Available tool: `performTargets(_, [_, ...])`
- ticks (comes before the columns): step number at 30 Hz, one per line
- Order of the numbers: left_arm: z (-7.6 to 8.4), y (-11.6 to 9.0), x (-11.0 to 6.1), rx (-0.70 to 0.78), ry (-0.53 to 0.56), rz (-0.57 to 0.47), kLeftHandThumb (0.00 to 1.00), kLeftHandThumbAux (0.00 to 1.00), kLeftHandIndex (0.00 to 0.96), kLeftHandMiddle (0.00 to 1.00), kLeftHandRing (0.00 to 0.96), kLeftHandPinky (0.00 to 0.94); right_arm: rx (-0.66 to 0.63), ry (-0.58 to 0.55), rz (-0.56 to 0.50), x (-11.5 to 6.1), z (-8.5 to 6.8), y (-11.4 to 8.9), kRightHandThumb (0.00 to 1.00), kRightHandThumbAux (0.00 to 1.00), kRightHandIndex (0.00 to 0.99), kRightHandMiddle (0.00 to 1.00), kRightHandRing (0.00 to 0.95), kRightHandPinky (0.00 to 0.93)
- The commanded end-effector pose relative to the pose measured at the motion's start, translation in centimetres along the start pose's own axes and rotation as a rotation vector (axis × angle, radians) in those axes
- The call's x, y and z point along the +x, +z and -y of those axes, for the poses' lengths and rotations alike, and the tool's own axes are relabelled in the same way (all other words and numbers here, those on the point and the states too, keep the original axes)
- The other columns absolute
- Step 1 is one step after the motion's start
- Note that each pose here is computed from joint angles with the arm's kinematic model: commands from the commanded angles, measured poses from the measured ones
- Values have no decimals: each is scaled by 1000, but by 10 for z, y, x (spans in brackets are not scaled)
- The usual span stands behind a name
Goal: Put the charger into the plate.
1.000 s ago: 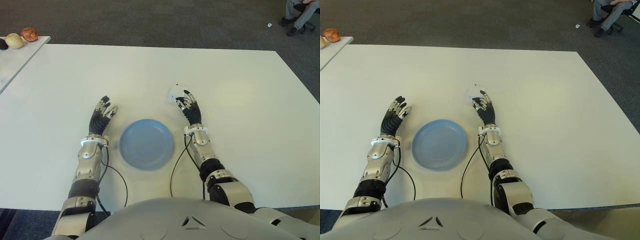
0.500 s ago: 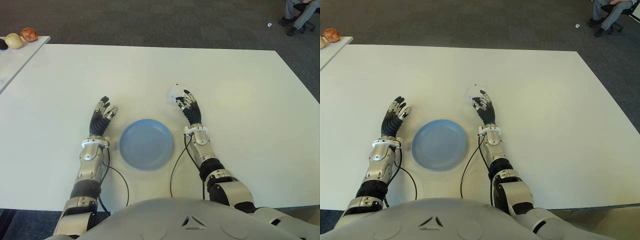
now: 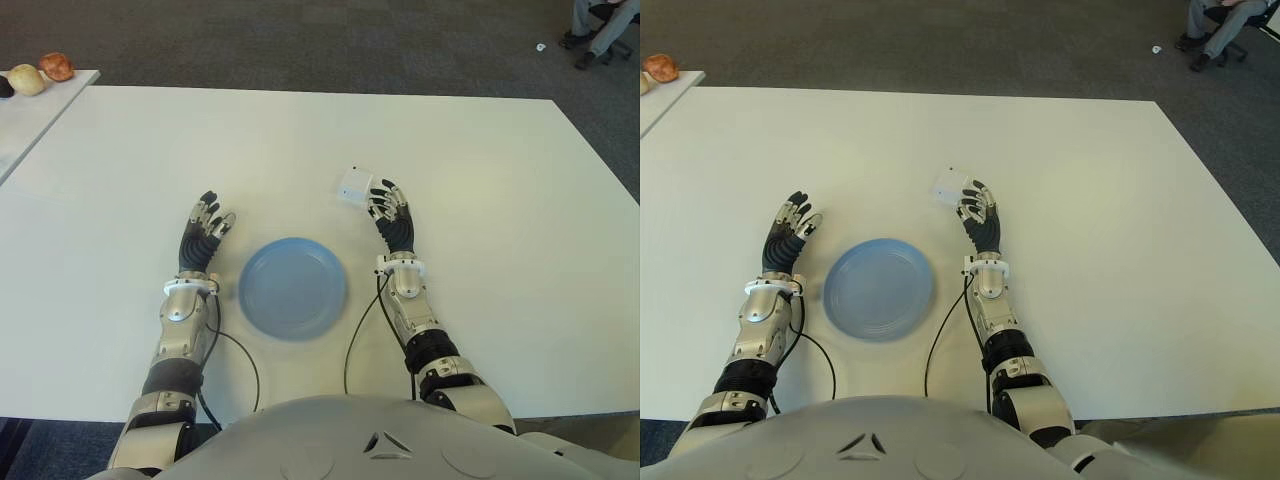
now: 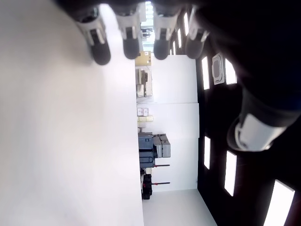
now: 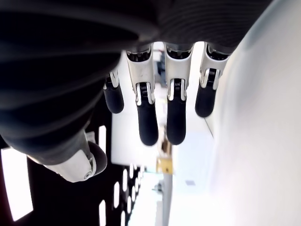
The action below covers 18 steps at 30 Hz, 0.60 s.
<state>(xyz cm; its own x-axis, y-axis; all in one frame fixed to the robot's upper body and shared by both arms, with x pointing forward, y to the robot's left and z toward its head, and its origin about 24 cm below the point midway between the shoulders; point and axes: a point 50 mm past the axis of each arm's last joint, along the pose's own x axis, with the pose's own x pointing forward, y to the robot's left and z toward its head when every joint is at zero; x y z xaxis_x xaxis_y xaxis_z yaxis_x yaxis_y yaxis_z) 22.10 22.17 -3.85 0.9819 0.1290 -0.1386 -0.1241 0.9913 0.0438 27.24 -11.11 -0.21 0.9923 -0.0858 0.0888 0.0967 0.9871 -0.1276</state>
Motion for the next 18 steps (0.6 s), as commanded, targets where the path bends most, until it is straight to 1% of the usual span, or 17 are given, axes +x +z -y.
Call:
performTargets(1, [2,-40,-23,-16,8,-214,0,579,0,65,46,45,-39,1,63,1,-14,16,487,622,136,257,262,259])
performTargets(2, [3,-41,-23,-15,6,-216,0,579,0,65,46,45,-105,1,104,9,-14,21,481,618,133,249,257,259])
performTargets(3, [3,-41,-23,-14,6,-217,0,578,0,66,46,46,-151,0,134,15,-13,24,455,602,121,225,241,260])
performTargets(6, [4,-42,-22,-14,4,-218,0,577,0,67,47,47,-228,-2,179,24,-13,29,416,581,105,192,219,259])
performTargets(9, [5,-43,-22,-16,3,-218,0,576,0,67,46,44,-266,10,201,28,-13,30,398,570,91,169,201,245])
performTargets(13, [6,-43,-22,-20,3,-220,0,572,0,66,45,44,-289,35,202,29,-14,28,398,564,79,147,178,220])
performTargets(18, [7,-44,-20,-25,7,-226,0,569,1,70,50,53,-324,61,196,31,-16,26,407,563,66,139,169,223])
